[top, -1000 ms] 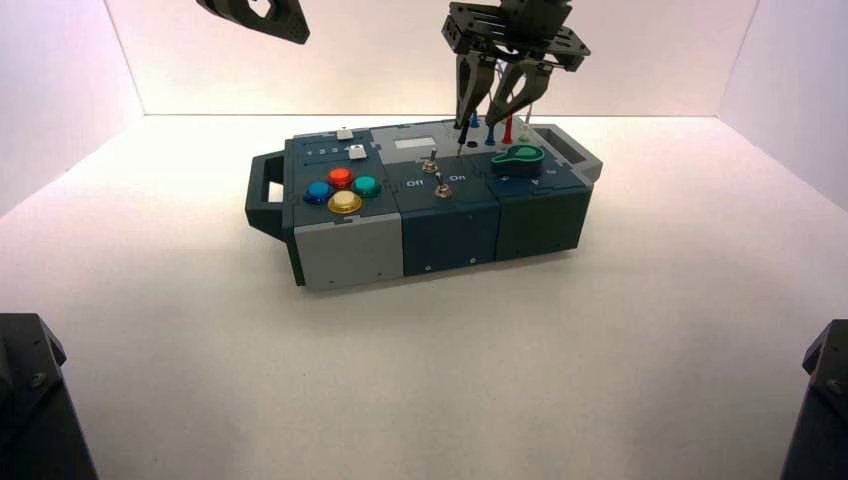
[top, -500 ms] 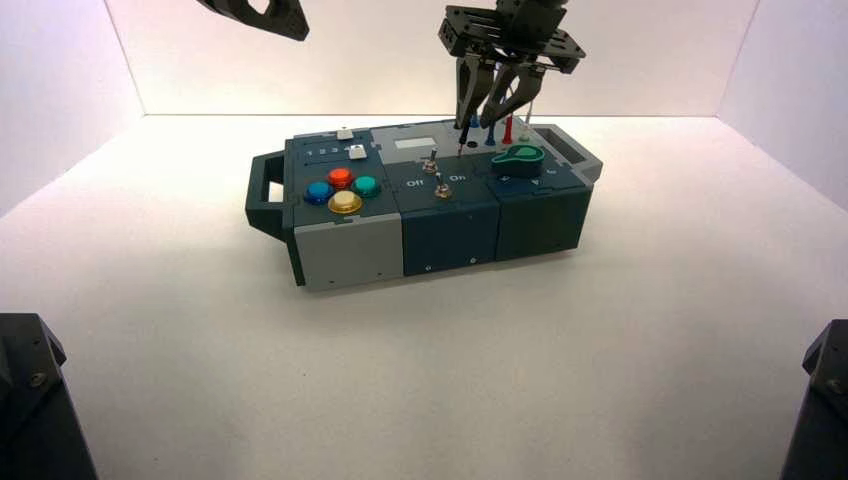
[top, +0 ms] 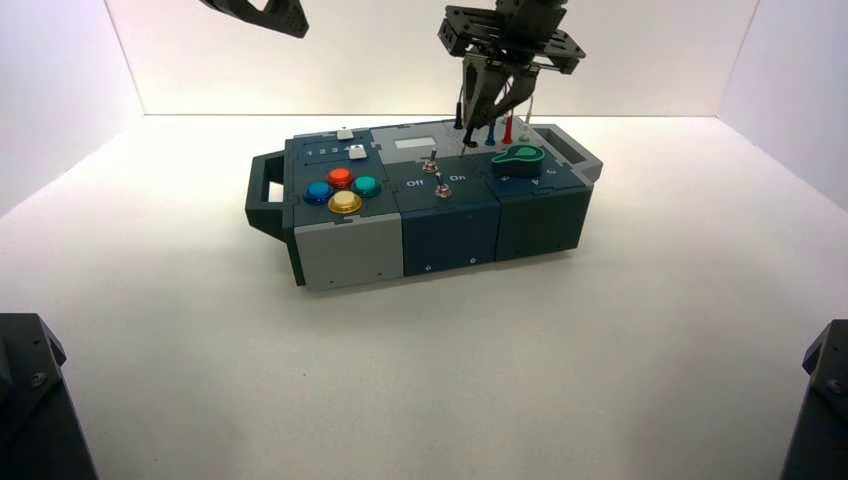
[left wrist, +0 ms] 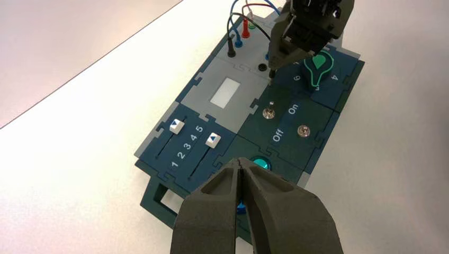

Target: Insert the black wire.

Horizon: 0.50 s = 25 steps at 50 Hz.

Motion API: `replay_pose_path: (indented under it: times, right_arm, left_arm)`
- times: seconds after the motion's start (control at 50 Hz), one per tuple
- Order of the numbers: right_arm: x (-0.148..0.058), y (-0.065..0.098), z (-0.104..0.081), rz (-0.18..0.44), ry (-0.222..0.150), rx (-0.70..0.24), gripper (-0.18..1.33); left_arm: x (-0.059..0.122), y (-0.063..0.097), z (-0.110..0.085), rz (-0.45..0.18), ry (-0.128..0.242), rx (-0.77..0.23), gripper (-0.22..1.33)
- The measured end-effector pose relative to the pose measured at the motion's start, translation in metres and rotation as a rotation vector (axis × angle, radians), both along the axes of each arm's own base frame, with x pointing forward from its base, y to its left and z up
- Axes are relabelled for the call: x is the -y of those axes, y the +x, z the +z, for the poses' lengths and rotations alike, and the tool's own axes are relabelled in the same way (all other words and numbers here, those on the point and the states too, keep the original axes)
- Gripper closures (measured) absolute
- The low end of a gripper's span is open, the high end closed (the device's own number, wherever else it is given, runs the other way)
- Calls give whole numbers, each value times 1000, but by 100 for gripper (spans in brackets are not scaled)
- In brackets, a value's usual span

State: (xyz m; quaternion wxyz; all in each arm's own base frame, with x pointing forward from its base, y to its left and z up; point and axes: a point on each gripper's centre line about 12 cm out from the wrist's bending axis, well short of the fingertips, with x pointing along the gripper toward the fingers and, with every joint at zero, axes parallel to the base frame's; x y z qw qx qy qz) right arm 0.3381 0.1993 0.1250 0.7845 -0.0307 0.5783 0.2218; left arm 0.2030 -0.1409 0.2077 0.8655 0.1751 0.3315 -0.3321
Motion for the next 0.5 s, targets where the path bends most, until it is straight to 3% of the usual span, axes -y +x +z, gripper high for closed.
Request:
replay_pose_path:
  times: [0.16, 0.5]
  right_arm:
    - [0, 0, 0, -1, 0, -6, 113]
    - [0, -1, 0, 2, -2, -11, 120]
  left_arm:
    - [0, 0, 1, 0, -2, 4, 128]
    - [-1, -1, 3, 0, -7, 10, 128]
